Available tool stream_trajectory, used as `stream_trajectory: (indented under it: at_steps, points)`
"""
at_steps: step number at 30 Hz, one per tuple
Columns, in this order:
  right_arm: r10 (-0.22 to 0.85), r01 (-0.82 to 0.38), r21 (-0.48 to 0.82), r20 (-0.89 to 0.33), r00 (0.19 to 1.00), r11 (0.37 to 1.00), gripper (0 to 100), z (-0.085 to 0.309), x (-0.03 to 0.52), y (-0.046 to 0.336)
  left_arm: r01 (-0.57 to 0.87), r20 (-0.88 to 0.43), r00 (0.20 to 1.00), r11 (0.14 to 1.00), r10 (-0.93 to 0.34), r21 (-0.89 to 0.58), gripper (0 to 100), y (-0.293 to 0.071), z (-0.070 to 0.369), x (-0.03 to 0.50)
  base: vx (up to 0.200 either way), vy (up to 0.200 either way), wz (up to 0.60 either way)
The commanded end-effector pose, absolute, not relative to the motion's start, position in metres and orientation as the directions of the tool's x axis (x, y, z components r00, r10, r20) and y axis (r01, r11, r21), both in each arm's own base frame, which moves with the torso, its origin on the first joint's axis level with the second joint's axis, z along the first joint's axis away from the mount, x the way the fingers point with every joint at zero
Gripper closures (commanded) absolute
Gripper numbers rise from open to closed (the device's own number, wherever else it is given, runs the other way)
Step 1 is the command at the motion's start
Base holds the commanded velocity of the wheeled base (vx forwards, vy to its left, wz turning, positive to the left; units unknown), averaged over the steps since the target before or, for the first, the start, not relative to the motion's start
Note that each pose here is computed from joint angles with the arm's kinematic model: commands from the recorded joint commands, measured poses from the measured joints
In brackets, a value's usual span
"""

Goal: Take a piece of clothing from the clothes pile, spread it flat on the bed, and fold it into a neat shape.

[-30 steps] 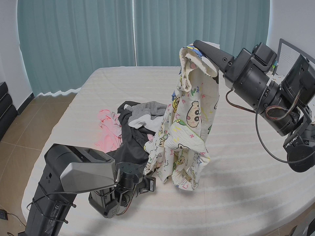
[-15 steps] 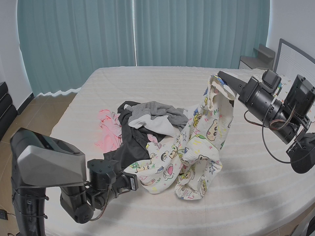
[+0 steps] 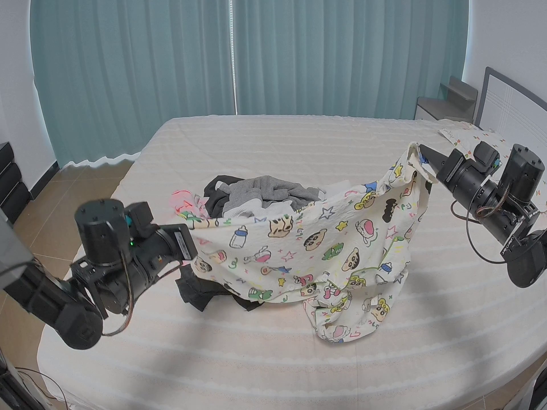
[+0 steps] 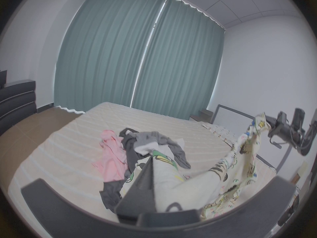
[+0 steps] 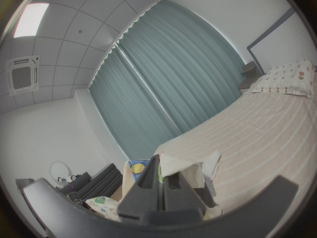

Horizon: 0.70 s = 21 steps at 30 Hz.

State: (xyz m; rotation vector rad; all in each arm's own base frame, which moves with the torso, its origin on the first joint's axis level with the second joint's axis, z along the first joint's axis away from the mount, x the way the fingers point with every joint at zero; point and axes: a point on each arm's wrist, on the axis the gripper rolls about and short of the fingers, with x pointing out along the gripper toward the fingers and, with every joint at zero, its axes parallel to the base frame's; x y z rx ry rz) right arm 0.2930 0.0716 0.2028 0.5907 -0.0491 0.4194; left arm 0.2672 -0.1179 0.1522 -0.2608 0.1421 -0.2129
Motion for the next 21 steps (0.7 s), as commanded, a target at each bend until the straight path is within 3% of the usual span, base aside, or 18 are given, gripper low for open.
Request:
stream_trajectory:
  at_steps: [1,10,17,21]
  points:
    - [0.338,-0.482,0.476,0.359,0.87,0.735,100,0.281,0.26,0.06,0.174,0.165,0.978,0.926,-0.124,-0.336,100,-0.098,0.257,0.245,0.0,0.0,0.0]
    - [0.391,-0.616,0.412,0.51,0.766,0.671,100,0.336,0.206,0.068,0.163,0.253,0.965,0.915,-0.069,-0.369,100,-0.095,0.282,0.219,0.0,0.0,0.0]
    - [0.417,-0.578,0.451,0.411,0.811,0.68,100,0.3,0.203,0.069,0.164,0.182,0.978,0.917,-0.102,-0.365,100,-0.091,0.257,0.2,0.0,0.0,0.0]
    - [0.398,-0.544,0.494,0.375,0.837,0.678,100,0.277,0.206,0.069,0.191,0.138,0.98,0.882,-0.145,-0.431,100,-0.094,0.241,0.186,0.0,0.0,0.0]
